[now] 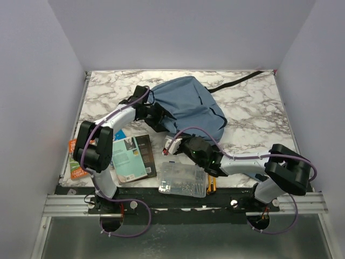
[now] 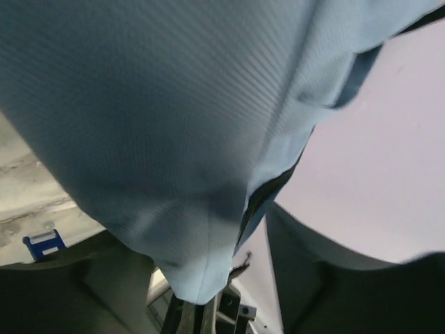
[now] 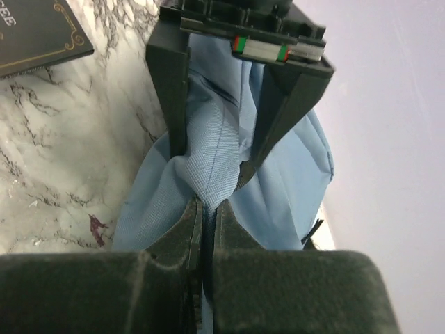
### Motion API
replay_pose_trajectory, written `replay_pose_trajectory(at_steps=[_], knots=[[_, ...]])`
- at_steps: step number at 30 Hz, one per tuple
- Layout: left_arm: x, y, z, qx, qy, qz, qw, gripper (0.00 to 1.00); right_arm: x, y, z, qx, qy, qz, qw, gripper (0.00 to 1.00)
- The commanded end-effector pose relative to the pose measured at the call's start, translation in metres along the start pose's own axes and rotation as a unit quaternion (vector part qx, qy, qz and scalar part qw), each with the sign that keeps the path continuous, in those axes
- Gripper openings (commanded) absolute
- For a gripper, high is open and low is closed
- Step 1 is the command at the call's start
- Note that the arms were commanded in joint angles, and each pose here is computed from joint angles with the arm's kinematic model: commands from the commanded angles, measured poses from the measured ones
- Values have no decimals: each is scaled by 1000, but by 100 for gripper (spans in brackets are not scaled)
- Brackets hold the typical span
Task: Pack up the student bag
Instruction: Unzip the student bag at the center of the board.
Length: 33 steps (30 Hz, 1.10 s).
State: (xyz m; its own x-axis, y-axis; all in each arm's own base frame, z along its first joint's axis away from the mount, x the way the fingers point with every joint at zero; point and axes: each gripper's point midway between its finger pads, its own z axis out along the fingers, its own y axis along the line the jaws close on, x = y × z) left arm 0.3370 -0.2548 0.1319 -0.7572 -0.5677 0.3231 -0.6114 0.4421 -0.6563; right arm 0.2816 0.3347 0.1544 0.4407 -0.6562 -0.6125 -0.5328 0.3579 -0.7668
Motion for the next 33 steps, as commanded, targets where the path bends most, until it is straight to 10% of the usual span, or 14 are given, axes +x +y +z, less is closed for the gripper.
replay_pose_trajectory(at_steps=[1, 3, 7, 9, 13, 19, 24, 30, 33], knots=[[-31, -12, 10, 4, -41, 42, 998, 54, -33, 4, -9, 38, -30, -28, 998, 1], [-37, -27, 4, 46, -66, 112, 990, 43, -32, 10, -15, 51, -16, 20, 998, 3], [-28, -56, -15, 149, -100, 243, 953, 0, -21, 37, -25, -7, 51, 194, 980, 46], [-22, -63, -21, 174, -110, 282, 937, 0, -29, 53, -34, -51, 61, 276, 958, 69], [-4, -74, -29, 252, -101, 326, 905, 0, -56, 61, -50, -102, 94, 445, 885, 84], [15, -86, -37, 330, -71, 350, 874, 0, -60, 4, -38, -98, 101, 623, 769, 85], [28, -96, -48, 369, -62, 386, 843, 0, -28, -46, -19, -96, 113, 707, 692, 67], [36, -99, -52, 386, -54, 400, 830, 0, -6, -73, -4, -95, 91, 728, 673, 57], [34, -98, -50, 383, -52, 388, 837, 0, -11, -73, 0, -120, 66, 694, 707, 57]])
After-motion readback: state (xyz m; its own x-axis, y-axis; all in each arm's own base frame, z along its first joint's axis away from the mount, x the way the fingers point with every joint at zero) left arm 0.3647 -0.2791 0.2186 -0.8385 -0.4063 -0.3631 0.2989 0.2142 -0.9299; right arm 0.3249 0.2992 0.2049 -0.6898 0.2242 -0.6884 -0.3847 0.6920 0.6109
